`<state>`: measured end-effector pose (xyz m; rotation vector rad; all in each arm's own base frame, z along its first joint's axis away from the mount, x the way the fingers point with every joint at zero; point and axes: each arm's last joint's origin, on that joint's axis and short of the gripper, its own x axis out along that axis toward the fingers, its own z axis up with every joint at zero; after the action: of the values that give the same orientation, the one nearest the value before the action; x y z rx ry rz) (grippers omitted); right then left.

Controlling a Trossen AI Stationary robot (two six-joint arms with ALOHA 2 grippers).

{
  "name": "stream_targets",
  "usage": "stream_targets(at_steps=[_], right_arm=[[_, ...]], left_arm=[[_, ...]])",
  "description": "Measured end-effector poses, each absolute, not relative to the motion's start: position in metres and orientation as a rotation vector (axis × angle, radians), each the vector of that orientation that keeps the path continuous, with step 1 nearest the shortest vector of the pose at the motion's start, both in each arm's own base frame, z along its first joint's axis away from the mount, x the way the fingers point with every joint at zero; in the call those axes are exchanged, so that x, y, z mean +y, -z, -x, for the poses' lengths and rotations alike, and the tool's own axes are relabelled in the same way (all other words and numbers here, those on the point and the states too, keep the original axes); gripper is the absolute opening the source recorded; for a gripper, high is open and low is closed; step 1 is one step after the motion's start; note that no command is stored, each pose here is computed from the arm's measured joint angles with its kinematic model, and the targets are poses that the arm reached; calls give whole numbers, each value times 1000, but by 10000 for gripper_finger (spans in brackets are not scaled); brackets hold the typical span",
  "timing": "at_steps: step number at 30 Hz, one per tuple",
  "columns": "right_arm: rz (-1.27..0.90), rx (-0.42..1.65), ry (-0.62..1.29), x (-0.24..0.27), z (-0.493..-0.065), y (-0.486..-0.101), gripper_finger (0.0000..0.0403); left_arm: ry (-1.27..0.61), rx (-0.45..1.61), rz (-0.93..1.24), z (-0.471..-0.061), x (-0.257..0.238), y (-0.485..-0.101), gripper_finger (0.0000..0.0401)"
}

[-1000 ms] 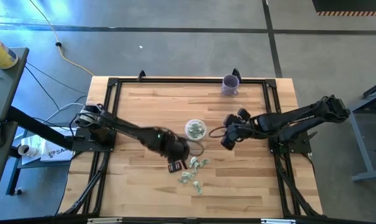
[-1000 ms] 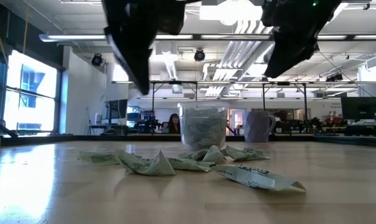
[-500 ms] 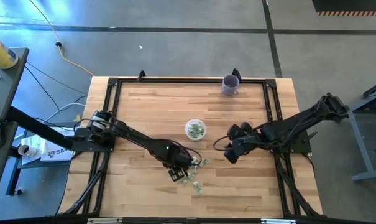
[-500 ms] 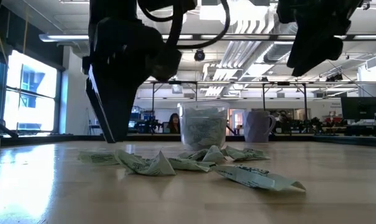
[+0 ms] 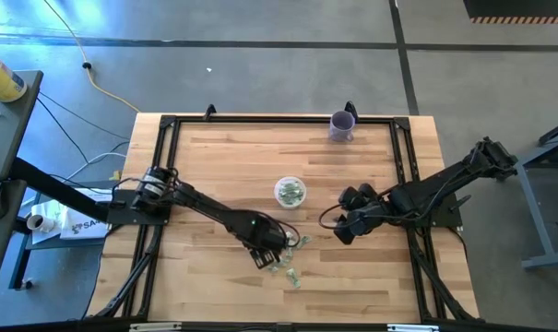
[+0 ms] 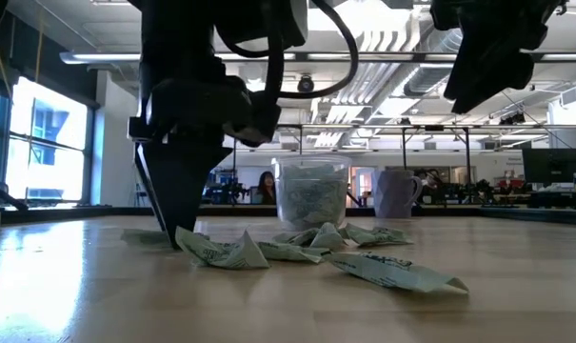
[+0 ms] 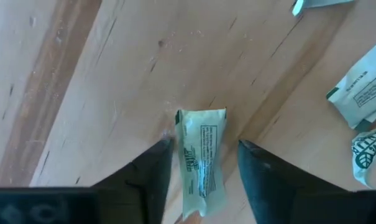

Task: Pick and place Stevia / Truvia into bins
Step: Put the green stevia packet into the transparent container

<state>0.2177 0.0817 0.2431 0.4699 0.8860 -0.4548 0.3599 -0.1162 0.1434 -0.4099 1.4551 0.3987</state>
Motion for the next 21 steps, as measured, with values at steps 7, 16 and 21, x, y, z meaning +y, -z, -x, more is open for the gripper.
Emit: stream_targets(at_steps=[7,16,21], right_arm=[[-434,851,502,80,-217,-243,209],[-415,757,579,77,-219,-246,197],[-401,652,621,76,-224,-250,189]], left_arm=[[-362,1478,320,-358,-115,-142,102],[-392,1535,198,-349,-93,-155,28],[-315,1384,125,-351,-75,-212,34]])
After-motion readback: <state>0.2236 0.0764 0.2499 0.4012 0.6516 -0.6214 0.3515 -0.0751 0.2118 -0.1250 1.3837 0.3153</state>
